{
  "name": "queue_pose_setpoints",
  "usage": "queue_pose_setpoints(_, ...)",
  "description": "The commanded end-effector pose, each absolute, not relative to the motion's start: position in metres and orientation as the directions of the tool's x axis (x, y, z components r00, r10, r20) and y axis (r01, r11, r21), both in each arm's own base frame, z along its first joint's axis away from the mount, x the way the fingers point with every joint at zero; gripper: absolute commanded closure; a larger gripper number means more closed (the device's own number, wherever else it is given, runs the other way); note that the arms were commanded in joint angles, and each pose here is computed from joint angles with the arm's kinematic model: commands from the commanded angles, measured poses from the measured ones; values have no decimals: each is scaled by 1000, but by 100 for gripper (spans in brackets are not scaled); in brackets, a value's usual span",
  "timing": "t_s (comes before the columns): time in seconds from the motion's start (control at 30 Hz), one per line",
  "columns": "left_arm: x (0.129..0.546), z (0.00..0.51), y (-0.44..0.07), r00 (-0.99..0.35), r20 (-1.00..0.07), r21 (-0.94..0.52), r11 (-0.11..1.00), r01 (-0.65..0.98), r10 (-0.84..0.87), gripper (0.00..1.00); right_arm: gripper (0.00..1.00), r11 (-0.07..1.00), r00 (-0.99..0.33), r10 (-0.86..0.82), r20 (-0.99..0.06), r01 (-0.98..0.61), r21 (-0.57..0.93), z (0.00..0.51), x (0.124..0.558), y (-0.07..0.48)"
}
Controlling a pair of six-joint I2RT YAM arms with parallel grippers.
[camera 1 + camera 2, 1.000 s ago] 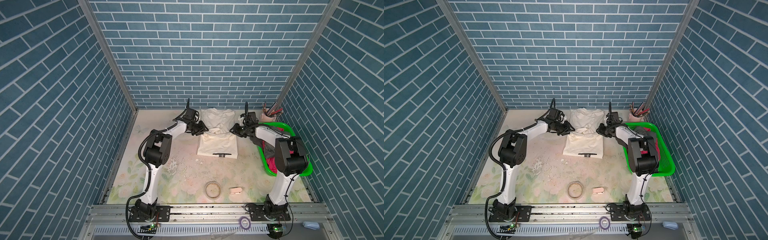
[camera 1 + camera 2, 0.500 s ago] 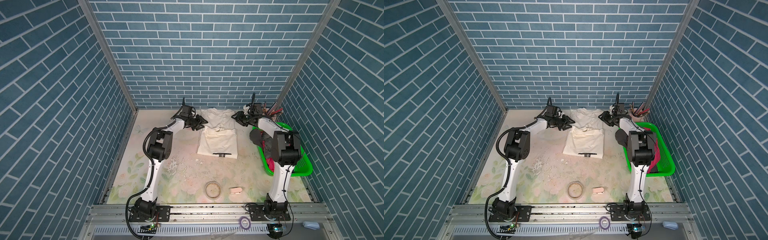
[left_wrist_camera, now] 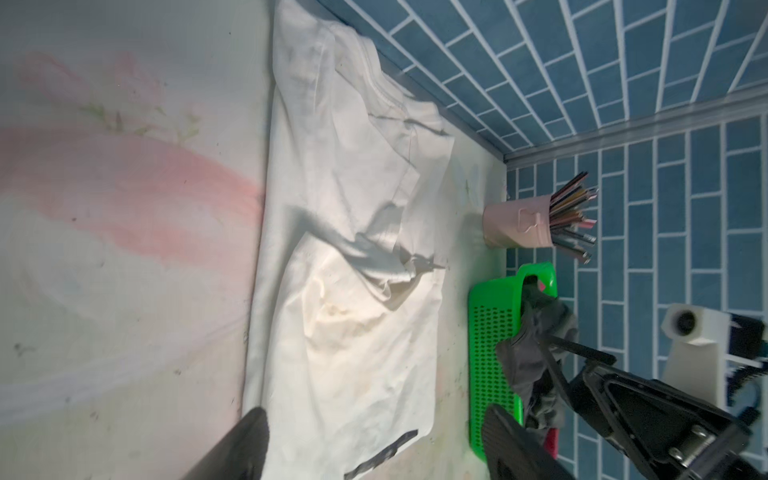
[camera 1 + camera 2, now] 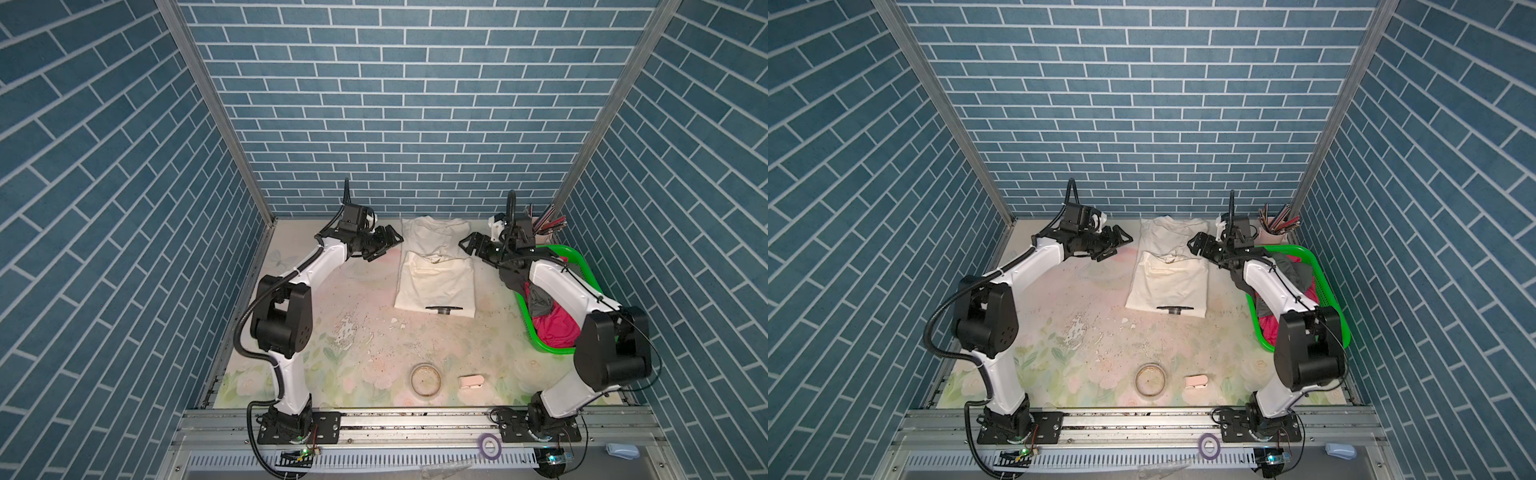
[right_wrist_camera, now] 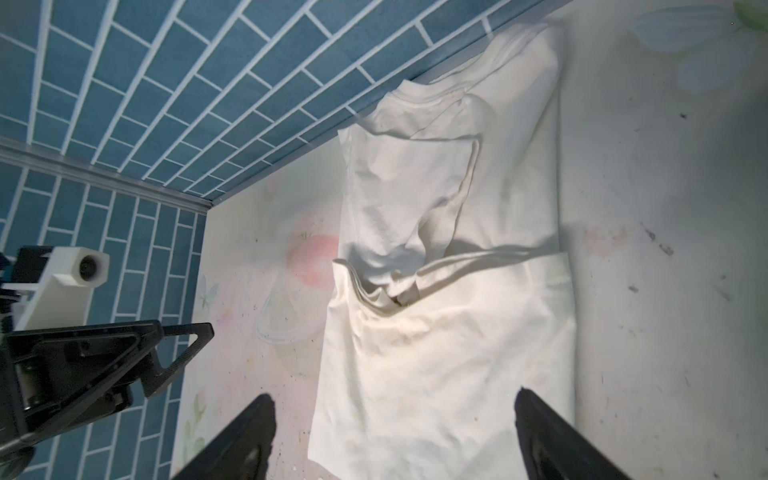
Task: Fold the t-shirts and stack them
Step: 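Lower both grippers to the folded bundle's edge nearest the robot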
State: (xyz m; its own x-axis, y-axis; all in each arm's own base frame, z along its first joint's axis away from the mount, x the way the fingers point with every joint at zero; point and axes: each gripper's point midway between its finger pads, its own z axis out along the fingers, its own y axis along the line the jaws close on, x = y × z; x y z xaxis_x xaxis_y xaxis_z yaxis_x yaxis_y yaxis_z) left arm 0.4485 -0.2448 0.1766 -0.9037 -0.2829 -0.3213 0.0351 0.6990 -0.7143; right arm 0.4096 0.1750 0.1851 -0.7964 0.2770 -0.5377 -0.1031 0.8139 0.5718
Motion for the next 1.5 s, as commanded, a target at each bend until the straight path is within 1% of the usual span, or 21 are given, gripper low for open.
queue_pose_setpoints(0.0,403,144,-246,-923,-360,-599,793,113,-140,14,8,887,-829,249,-502,-13,461,137,366,152)
queue_pose_setpoints(0.1,367,126,-246,-921,-386,-522,836,171,-53,13,7,900,-848,243,-471,15,435,115,330,143)
queue_pose_setpoints(0.2,338,107,-248,-925,-379,-498,844,196,-9,13,6,900,-866,250,-433,43,433,94,300,139)
queue_pose_setpoints(0.3,321,89,-246,-936,-352,-476,858,193,15,13,5,891,-885,264,-384,71,448,72,280,141)
queue_pose_setpoints(0.4,314,71,-237,-945,-326,-442,883,158,6,13,5,872,-894,281,-349,86,483,59,268,148)
queue_pose_setpoints(0.5,309,60,-241,-954,-299,-473,870,136,-14,13,6,850,-897,303,-322,102,517,49,262,155)
queue_pose_setpoints(0.57,309,55,-248,-960,-280,-511,851,122,-31,13,6,828,-894,325,-309,112,549,47,262,159)
queue_pose_setpoints(0.77,317,48,-260,-964,-257,-567,819,87,-75,13,16,783,-871,394,-295,150,603,48,267,163)
queue_pose_setpoints(0.9,321,37,-266,-971,-214,-605,795,47,-106,14,21,782,-859,421,-292,180,597,41,272,161)
queue_pose_setpoints(1.0,324,31,-267,-973,-200,-613,789,31,-118,14,24,775,-855,436,-282,196,601,37,277,162)
queue_pose_setpoints(1.1,326,29,-265,-971,-204,-607,794,25,-125,19,27,776,-852,443,-278,209,595,34,281,162)
queue_pose_setpoints(1.23,326,27,-257,-969,-213,-581,813,22,-127,20,30,775,-837,466,-287,230,588,33,285,156)
queue_pose_setpoints(1.33,324,25,-255,-970,-212,-575,818,23,-121,24,33,773,-829,482,-282,251,582,29,285,150)
queue_pose_setpoints(1.47,323,22,-255,-969,-213,-575,818,23,-122,36,40,749,-820,508,-265,268,605,26,287,149)
